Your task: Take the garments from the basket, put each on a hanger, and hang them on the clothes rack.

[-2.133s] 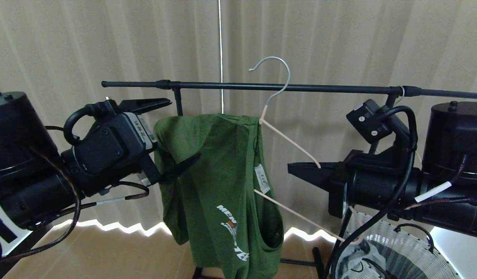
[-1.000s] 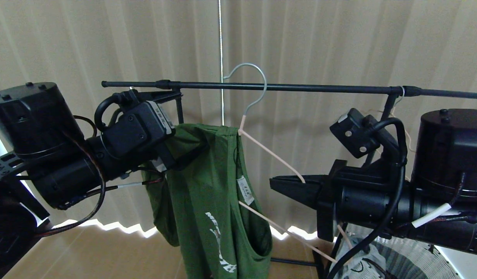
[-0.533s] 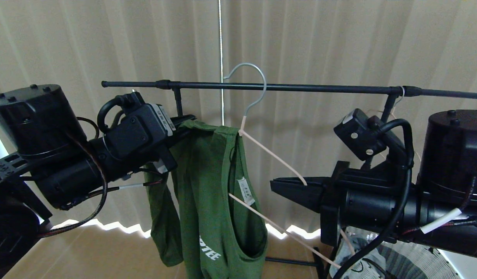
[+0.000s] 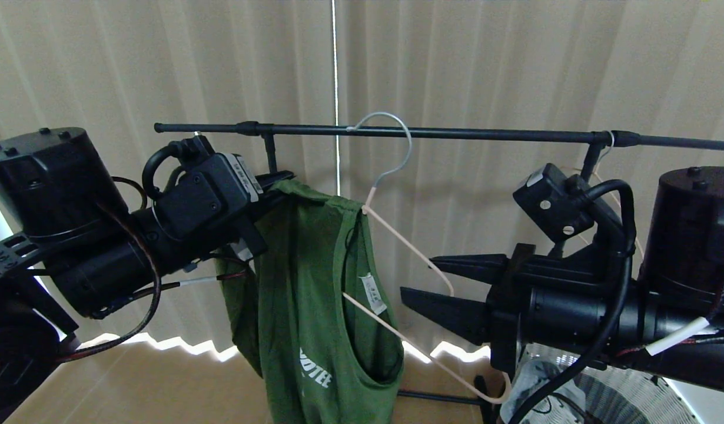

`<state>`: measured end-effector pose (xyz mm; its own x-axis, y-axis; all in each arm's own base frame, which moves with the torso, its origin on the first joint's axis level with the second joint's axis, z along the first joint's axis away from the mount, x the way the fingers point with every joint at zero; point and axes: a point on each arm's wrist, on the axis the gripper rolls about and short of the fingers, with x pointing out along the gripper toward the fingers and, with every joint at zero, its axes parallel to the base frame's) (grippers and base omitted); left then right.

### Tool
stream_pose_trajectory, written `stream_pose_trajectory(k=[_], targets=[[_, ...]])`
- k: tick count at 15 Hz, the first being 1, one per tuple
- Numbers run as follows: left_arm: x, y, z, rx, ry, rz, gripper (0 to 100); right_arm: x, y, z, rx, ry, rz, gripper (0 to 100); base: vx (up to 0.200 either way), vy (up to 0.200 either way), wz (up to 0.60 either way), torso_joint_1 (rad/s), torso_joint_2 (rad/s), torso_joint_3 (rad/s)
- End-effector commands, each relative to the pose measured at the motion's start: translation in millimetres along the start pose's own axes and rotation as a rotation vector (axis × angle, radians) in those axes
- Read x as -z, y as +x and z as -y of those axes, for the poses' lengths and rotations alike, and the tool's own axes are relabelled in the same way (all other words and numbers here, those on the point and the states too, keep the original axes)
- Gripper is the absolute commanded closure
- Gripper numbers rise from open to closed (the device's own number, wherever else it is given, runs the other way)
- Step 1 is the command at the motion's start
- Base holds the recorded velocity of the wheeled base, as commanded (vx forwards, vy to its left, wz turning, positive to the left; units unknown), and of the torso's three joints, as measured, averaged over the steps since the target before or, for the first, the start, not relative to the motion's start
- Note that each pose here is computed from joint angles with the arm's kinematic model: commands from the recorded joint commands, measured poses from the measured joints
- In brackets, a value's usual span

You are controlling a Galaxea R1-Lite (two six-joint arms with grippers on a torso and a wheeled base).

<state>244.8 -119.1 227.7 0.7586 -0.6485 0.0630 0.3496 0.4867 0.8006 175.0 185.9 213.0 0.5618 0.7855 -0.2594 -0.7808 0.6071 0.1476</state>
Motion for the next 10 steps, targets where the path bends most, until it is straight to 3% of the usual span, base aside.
stream_pose_trajectory(k=[1, 3, 5, 7, 10], targets=[[2, -1, 0.6, -0.023, -0.001, -0.034, 100, -0.2, 0, -0.2, -0.001, 0.001, 0.004, 0, 0.000, 0.000, 0.00, 0.000, 0.00, 0.000], [5, -4, 3.4, -0.058, -0.004, -0.106, 100, -2.0, -4, -0.9, -0.002, -0.001, 0.015, 0, 0.000, 0.000, 0.00, 0.000, 0.00, 0.000], [9, -5, 3.3, -0.140, -0.012, -0.223, 100, -3.2, -6, -0.9, 0.001, -0.001, 0.021, 0, 0.000, 0.000, 0.00, 0.000, 0.00, 0.000], [12, -7, 1.4, -0.264, -0.100, -0.353, 100, 0.5, -6, 3.4, 0.049, -0.025, 0.011, 0, 0.000, 0.000, 0.00, 0.000, 0.00, 0.000], [8, -14, -3.2, -0.356, -0.163, -0.402, 100, 16.2, -5, 12.7, 0.193, -0.019, -0.047, 0, 0.000, 0.000, 0.00, 0.000, 0.00, 0.000]])
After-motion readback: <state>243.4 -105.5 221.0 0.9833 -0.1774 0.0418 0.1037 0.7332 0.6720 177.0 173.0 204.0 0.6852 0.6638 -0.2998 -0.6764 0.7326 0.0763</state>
